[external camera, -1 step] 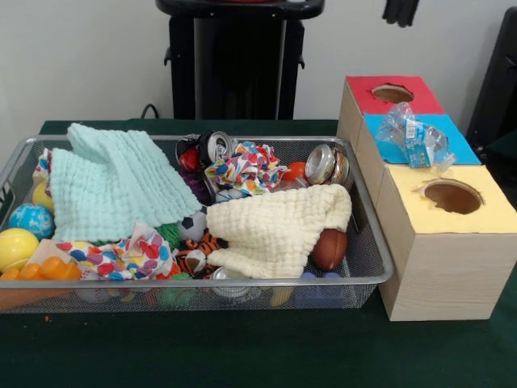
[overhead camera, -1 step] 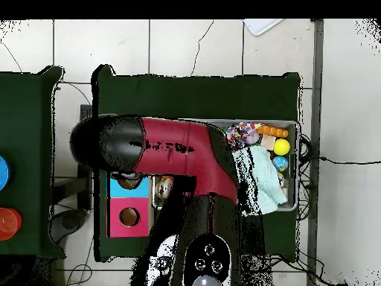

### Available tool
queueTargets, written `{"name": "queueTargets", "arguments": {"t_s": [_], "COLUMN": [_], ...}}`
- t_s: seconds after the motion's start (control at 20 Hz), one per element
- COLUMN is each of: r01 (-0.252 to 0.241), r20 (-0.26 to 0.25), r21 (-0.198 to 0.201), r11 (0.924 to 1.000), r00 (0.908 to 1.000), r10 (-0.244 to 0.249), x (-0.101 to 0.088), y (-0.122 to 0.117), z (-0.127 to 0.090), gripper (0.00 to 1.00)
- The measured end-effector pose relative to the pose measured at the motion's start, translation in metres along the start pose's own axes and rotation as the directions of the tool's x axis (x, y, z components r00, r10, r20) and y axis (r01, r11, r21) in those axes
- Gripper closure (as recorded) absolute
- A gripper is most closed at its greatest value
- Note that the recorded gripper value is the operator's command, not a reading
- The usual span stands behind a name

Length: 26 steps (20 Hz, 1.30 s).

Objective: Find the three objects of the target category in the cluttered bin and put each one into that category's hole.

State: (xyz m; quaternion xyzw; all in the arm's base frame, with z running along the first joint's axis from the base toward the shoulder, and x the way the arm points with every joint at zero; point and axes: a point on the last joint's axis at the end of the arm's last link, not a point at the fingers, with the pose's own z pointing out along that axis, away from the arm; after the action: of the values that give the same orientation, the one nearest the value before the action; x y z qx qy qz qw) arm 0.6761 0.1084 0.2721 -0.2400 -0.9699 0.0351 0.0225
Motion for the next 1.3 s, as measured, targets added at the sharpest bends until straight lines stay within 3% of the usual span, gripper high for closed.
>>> {"name": "queueTargets", "arguments": {"t_s": [0.35, 0.75, 1.05, 1.3], "r01": [-0.007, 0.019, 0.063, 0.109], "r20": [0.128, 0.155, 0.173, 0.183], "r21": [-0.040, -0.084, -0.092, -0.079], "r11": [0.9992, 0.9963, 0.9938, 0.9909], "r00": [0.9917, 0.9878, 0.9839, 0.9787], "r10": [0.012, -0.006, -0.046, -0.093], "x": [-0.032, -0.040, -0.036, -0.026], "y": [-0.015, -0.001, 0.008, 0.004], "z": [0.015, 0.045, 0.087, 0.136], "gripper": [1.00, 1.00, 1.00, 1.00]}}
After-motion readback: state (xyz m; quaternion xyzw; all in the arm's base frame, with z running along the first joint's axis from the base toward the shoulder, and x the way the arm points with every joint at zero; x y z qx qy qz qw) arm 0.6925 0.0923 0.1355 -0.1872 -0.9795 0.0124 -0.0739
